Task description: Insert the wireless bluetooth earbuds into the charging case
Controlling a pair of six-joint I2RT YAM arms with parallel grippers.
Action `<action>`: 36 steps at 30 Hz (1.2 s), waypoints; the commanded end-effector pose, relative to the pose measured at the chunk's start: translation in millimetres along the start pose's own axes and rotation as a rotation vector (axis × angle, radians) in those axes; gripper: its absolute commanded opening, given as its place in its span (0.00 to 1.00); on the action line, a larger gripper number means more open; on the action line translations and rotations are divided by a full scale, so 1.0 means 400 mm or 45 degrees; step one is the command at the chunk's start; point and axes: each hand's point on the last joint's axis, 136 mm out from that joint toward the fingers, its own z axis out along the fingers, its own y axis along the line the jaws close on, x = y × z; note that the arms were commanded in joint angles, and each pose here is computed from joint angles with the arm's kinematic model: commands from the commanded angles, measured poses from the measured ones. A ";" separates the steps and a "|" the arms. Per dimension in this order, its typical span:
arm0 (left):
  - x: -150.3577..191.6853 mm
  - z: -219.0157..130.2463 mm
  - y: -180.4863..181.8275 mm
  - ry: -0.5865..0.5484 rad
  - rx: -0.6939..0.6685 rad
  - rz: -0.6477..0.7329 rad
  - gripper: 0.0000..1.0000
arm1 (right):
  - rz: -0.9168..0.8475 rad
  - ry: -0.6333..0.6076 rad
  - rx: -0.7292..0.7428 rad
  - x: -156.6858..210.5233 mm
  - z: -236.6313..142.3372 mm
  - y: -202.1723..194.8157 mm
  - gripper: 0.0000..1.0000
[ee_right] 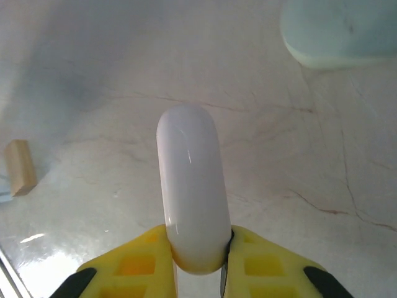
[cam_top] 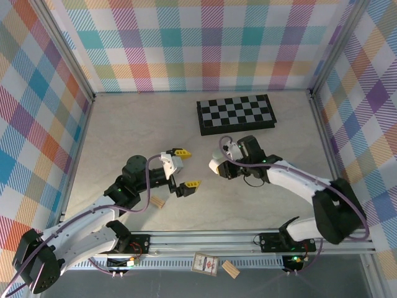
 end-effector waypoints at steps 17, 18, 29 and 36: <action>0.081 -0.038 0.156 0.137 -0.472 -0.074 1.00 | -0.002 -0.244 0.224 -0.111 -0.082 -0.051 0.78; 0.087 -0.057 0.184 0.134 -0.568 -0.083 1.00 | -0.048 -0.298 0.254 -0.125 -0.107 -0.053 0.81; 0.254 -0.306 0.401 0.158 -1.290 -0.221 1.00 | -0.287 -0.794 0.726 -0.192 -0.358 -0.272 0.99; 0.357 -0.368 0.492 0.200 -1.435 -0.316 1.00 | -0.159 -0.969 0.769 -0.207 -0.383 -0.416 1.00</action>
